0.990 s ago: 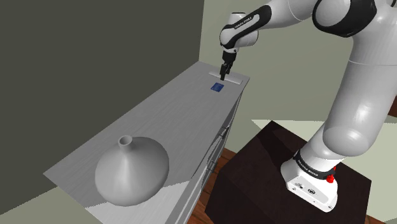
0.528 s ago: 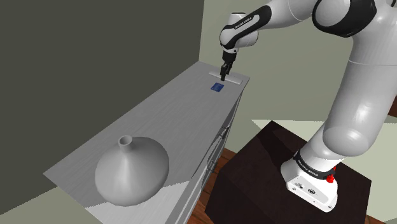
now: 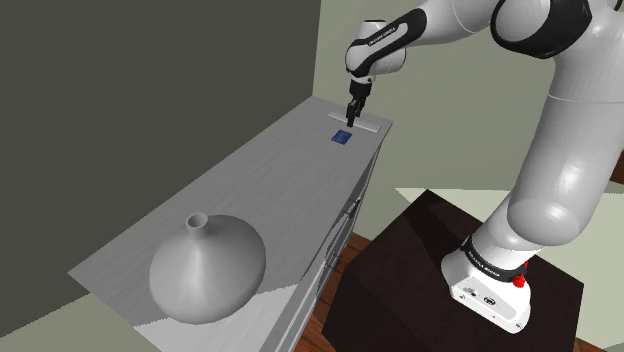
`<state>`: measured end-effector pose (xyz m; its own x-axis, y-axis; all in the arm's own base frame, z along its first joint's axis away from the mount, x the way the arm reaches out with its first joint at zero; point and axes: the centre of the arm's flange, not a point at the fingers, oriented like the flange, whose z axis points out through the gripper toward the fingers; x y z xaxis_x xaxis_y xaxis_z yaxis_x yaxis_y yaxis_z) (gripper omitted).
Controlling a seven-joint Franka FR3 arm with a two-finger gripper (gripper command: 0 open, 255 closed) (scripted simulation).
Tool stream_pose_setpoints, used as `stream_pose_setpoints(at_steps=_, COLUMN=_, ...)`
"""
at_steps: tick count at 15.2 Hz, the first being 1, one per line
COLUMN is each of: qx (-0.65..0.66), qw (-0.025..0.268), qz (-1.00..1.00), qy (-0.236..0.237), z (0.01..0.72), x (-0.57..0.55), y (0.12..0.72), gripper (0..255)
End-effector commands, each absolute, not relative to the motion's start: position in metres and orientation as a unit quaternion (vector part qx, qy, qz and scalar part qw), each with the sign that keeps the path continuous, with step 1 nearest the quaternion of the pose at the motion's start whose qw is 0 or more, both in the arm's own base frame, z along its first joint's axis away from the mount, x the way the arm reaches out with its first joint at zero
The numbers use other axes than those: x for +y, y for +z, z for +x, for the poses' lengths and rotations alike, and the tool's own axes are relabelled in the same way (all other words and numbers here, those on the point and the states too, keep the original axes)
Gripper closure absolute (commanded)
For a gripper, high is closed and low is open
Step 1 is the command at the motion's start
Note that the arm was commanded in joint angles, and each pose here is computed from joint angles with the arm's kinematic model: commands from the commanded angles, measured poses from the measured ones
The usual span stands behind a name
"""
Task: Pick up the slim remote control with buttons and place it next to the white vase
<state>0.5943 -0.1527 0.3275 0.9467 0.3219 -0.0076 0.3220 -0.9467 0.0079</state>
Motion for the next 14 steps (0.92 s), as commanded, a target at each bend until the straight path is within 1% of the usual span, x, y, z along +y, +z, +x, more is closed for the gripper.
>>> stream_pose_setpoints(at_steps=1, qx=0.163, qw=0.005, qz=0.987, qy=-0.003, z=0.594, x=-0.153, y=0.327, gripper=255)
stream_pose_setpoints(at_steps=14, qx=0.163, qw=0.005, qz=0.987, qy=-0.003, z=0.594, x=-0.153, y=0.396, gripper=255)
